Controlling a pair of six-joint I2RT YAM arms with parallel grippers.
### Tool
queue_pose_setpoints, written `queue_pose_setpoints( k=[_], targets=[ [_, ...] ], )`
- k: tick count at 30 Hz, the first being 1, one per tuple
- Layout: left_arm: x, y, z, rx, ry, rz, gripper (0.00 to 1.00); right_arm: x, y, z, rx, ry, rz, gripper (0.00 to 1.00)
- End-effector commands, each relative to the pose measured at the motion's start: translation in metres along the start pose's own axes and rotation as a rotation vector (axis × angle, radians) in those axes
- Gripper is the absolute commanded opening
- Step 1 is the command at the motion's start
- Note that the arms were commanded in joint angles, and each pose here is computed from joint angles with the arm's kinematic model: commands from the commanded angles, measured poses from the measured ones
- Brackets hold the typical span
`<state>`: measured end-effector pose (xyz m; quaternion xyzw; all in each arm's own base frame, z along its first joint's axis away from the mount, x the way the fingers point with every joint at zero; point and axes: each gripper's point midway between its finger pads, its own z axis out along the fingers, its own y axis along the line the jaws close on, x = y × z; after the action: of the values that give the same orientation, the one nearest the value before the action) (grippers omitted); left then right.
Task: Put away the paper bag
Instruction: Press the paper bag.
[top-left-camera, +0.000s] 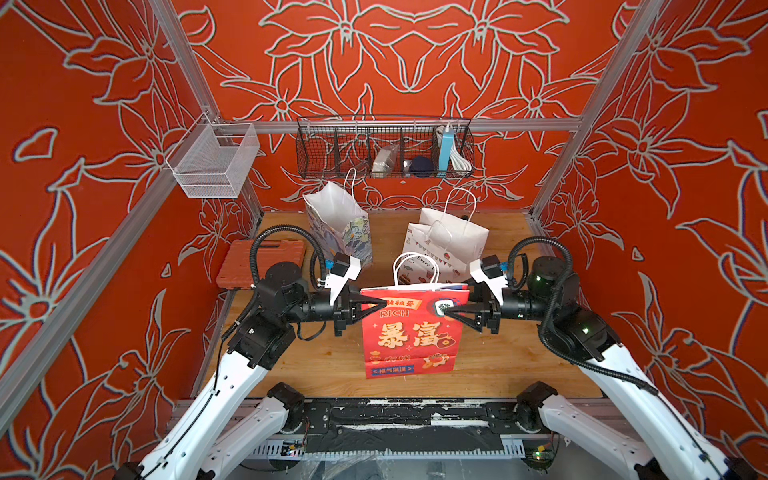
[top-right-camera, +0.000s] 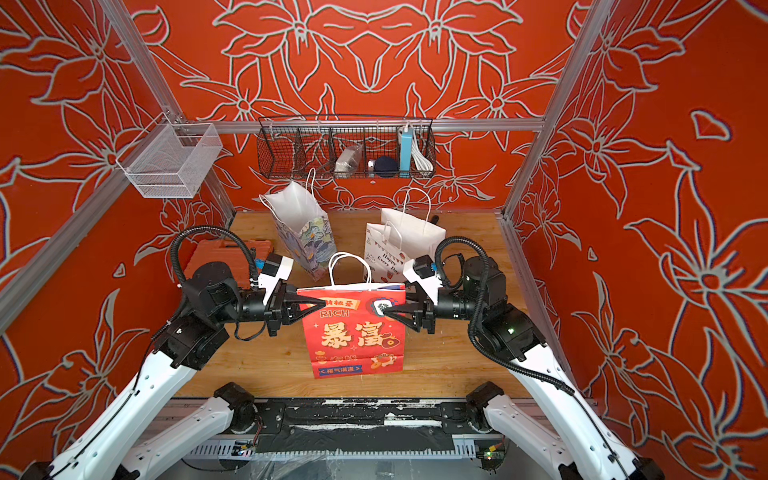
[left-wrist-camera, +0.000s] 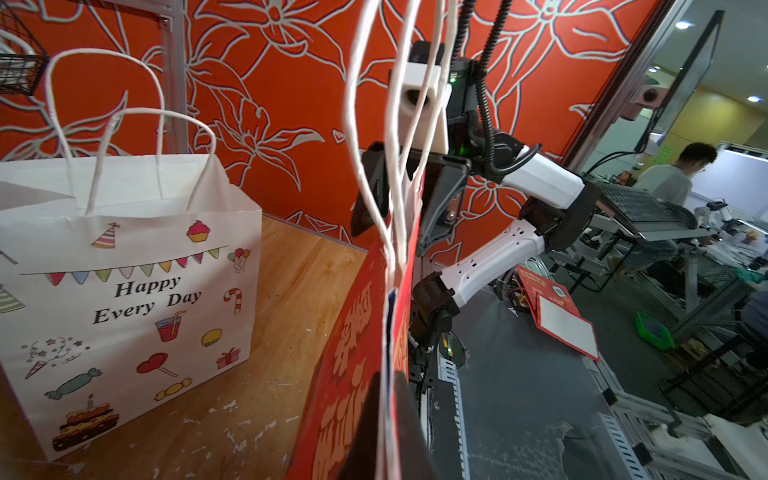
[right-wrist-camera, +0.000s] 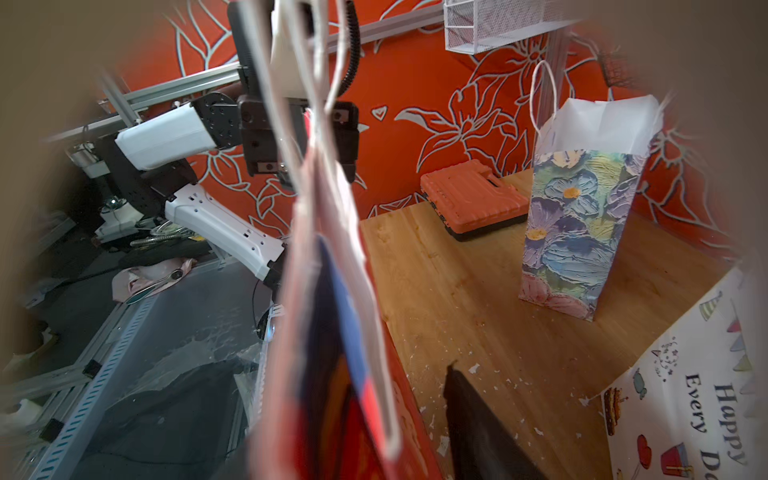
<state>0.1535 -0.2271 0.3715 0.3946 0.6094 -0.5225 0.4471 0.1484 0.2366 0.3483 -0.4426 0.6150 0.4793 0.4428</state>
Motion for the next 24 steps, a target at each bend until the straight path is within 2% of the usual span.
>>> queue_pose_setpoints(
  k=[1,5,8,10,11,12,14,16,17,19,21,22,24],
  targets=[
    [-0.01,-0.014,-0.001,0.086,-0.02,0.024,0.0,-0.02,0.002,-0.004,-0.048,-0.082,0.011,0.57],
    [-0.011,-0.013,-0.001,0.089,-0.021,0.017,0.0,-0.023,0.016,-0.006,-0.136,-0.104,0.011,0.52],
    [-0.014,-0.012,0.001,0.095,-0.021,0.001,0.0,-0.022,0.022,-0.008,-0.162,-0.114,0.01,0.34],
    [-0.015,-0.009,0.001,0.085,-0.022,-0.023,0.0,-0.023,0.024,-0.009,-0.166,-0.118,0.006,0.18],
    [-0.016,-0.009,0.001,0.082,-0.022,-0.03,0.0,-0.024,0.024,-0.01,-0.164,-0.122,0.004,0.05],
    [-0.016,-0.009,0.001,0.079,-0.024,-0.034,0.0,-0.026,0.024,-0.01,-0.157,-0.128,0.003,0.0],
    [-0.018,-0.005,0.0,0.048,-0.035,-0.055,0.02,-0.029,0.025,-0.011,-0.152,-0.135,0.007,0.0],
    [-0.017,-0.003,0.0,0.027,-0.034,-0.076,0.39,-0.032,0.025,-0.012,-0.15,-0.138,0.011,0.0],
    [-0.014,-0.002,0.0,0.026,-0.03,-0.093,0.51,-0.034,0.025,-0.012,-0.149,-0.136,0.013,0.0],
    [-0.008,-0.001,0.0,0.027,-0.022,-0.133,0.63,-0.036,0.024,-0.012,-0.145,-0.136,0.016,0.0],
    [0.0,0.001,0.0,0.024,-0.013,-0.157,0.61,-0.036,0.021,-0.01,-0.137,-0.135,0.023,0.0],
    [0.002,0.001,0.0,0.022,-0.01,-0.161,0.54,-0.036,0.02,-0.01,-0.138,-0.134,0.026,0.0],
    [0.005,0.001,-0.001,0.018,-0.007,-0.154,0.27,-0.036,0.019,-0.008,-0.142,-0.13,0.034,0.0]
  ],
)
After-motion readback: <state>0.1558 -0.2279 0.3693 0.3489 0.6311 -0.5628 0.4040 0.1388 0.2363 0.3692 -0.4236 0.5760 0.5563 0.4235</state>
